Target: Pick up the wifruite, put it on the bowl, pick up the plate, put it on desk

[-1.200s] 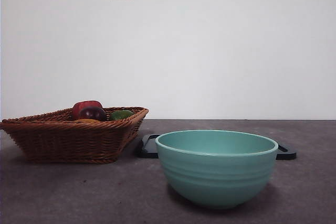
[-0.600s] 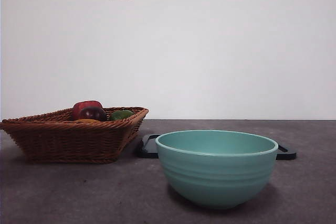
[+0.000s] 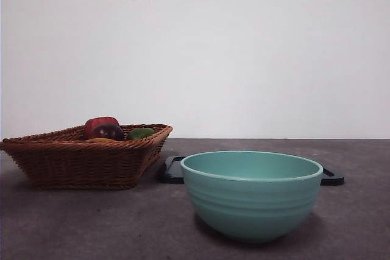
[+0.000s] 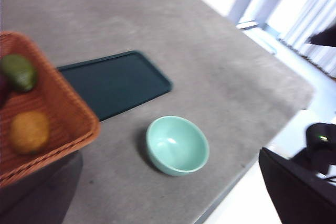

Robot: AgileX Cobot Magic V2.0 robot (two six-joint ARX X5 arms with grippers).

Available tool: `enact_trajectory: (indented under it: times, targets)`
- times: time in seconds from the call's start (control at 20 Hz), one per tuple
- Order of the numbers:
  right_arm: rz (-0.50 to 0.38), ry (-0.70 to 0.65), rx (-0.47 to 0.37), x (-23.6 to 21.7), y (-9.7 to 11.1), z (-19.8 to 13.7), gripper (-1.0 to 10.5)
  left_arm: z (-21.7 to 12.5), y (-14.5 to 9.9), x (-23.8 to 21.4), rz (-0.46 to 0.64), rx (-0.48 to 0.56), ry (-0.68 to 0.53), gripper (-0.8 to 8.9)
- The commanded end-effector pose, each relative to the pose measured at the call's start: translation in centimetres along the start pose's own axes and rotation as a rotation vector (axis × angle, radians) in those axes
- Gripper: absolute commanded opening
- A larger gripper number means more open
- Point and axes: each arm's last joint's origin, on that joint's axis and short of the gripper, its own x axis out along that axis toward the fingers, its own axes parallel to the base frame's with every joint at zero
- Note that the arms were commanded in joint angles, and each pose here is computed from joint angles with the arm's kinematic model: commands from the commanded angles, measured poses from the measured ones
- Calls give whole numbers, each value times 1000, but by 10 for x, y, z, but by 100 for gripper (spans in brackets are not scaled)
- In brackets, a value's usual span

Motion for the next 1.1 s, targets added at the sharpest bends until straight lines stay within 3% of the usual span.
enact_trajectory:
  times: [0.05, 0.2, 0.5, 0.8, 1.1]
  targets:
    - [5, -36, -29, -3, 2, 6, 589, 8, 5, 6, 43, -33, 16, 653]
    - [6, -64, -40, -4, 2, 8, 589, 14, 20, 23, 120, -79, 84, 653]
    - [6, -69, -42, -4, 2, 9, 589, 27, 59, 77, 160, -236, 282, 647]
    - [7, -69, -42, -4, 2, 9, 589, 50, 90, 136, 311, -203, 459, 647]
    - [7, -69, -42, -4, 2, 9, 589, 61, 104, 199, 409, -139, 597, 647]
